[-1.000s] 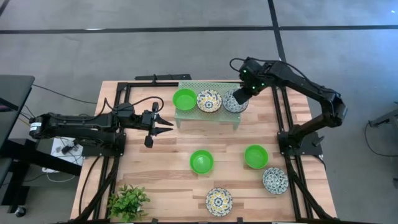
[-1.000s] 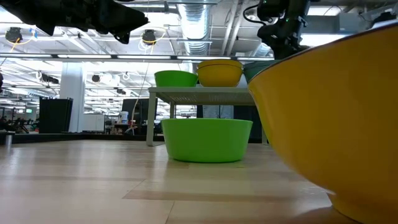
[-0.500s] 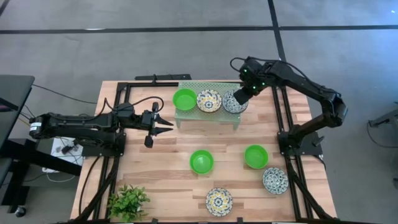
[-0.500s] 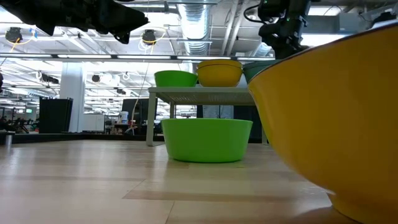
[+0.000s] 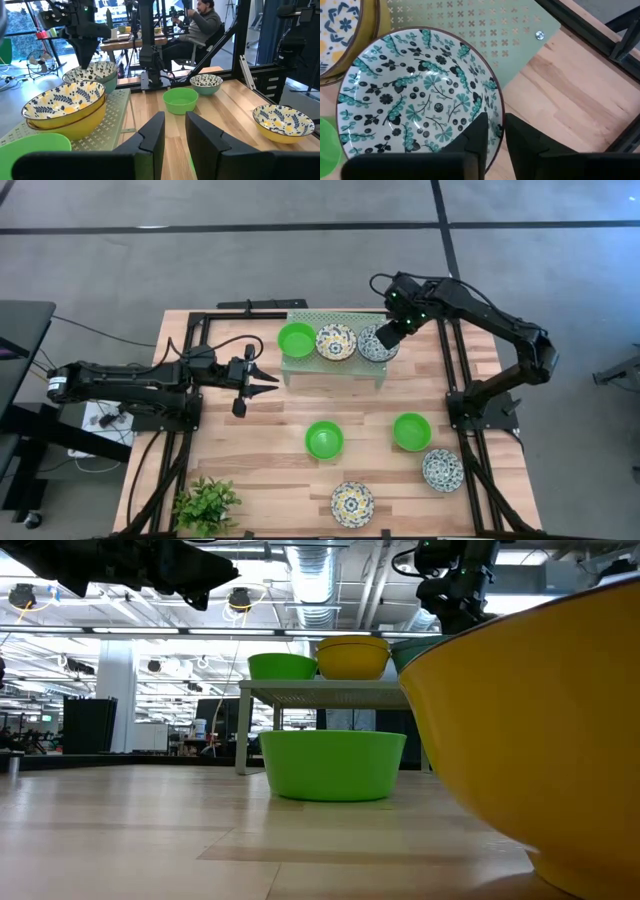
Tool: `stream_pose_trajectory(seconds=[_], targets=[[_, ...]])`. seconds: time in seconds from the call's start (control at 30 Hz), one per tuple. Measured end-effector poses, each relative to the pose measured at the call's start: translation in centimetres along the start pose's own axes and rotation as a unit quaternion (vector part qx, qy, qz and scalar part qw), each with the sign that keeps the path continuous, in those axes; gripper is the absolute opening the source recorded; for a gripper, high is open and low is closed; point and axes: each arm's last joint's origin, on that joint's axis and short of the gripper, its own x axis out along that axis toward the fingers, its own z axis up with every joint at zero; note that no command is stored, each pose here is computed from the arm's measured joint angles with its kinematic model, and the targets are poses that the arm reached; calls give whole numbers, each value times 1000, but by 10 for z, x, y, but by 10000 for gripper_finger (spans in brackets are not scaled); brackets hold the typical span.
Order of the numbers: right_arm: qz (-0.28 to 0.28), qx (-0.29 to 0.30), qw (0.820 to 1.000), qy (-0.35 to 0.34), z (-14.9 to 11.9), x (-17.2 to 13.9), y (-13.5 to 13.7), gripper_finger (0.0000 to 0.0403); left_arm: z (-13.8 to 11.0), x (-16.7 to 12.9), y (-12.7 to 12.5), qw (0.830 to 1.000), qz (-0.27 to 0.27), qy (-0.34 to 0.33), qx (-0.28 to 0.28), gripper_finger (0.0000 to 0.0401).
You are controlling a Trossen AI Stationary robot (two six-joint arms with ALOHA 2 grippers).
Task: Pick & Place Mini bowls
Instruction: Stack the left blue bowl on the blue bowl on the shelf
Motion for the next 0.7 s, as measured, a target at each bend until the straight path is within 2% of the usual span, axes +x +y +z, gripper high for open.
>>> stream_pose_trajectory(seconds=[0.7], targets=[[10, -8, 1000, -15, -2, -3, 10, 72, 0, 0, 0, 1000, 0, 0, -11, 78]])
